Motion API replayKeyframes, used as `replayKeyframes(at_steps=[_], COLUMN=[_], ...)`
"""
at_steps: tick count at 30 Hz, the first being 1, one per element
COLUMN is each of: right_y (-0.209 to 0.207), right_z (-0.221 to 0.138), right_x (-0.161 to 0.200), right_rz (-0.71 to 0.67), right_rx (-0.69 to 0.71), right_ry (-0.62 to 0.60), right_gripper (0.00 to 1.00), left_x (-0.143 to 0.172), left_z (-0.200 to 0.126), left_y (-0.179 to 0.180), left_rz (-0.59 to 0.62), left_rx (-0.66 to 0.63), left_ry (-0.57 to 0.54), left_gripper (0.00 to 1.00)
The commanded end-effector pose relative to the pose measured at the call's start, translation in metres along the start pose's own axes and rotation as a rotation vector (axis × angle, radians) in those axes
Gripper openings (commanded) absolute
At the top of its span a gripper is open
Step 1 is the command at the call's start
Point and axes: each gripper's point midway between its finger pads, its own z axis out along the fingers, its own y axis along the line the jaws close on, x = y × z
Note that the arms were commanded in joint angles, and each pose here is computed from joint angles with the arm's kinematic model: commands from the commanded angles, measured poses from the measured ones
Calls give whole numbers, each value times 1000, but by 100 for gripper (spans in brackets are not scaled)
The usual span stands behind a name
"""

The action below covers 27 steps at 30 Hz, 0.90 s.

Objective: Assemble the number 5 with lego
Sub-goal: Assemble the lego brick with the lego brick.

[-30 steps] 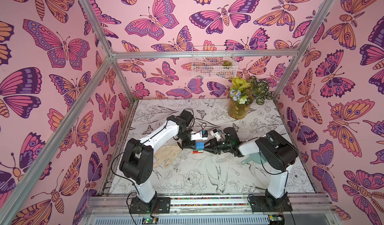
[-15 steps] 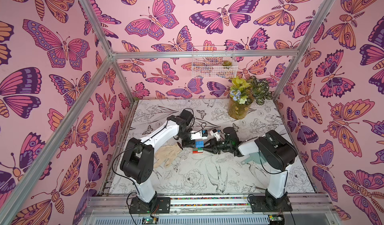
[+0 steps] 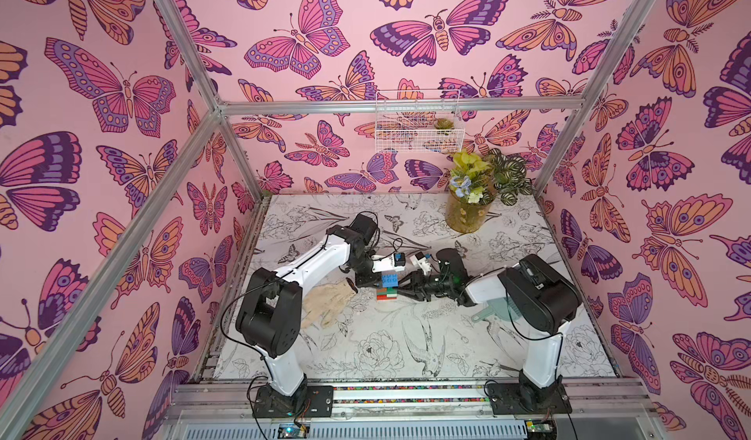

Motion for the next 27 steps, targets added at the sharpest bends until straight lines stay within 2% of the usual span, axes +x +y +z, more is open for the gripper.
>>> replayKeyframes(at_steps=[1, 13, 18, 23, 27], right_y=[-14, -15, -15, -15, -16], right_z=[6, 8, 10, 10, 10], right_x=[5, 6, 7, 8, 8], right_rz=[27, 25, 26, 26, 28], right_rx=[41, 49, 49, 49, 50], right_ry=[22, 33, 35, 38, 39], right_gripper=[38, 38, 38, 38, 38], left_x=[13, 20, 20, 31, 26], left_z=[11, 7, 11, 20, 24], left_y=[-9, -17, -20, -19, -17], left_rz=[-15, 4, 0, 8, 2], left_rx=[50, 62, 85, 105, 120], left_ry=[26, 56, 54, 119, 115], left_gripper=[0, 0, 0, 0, 0])
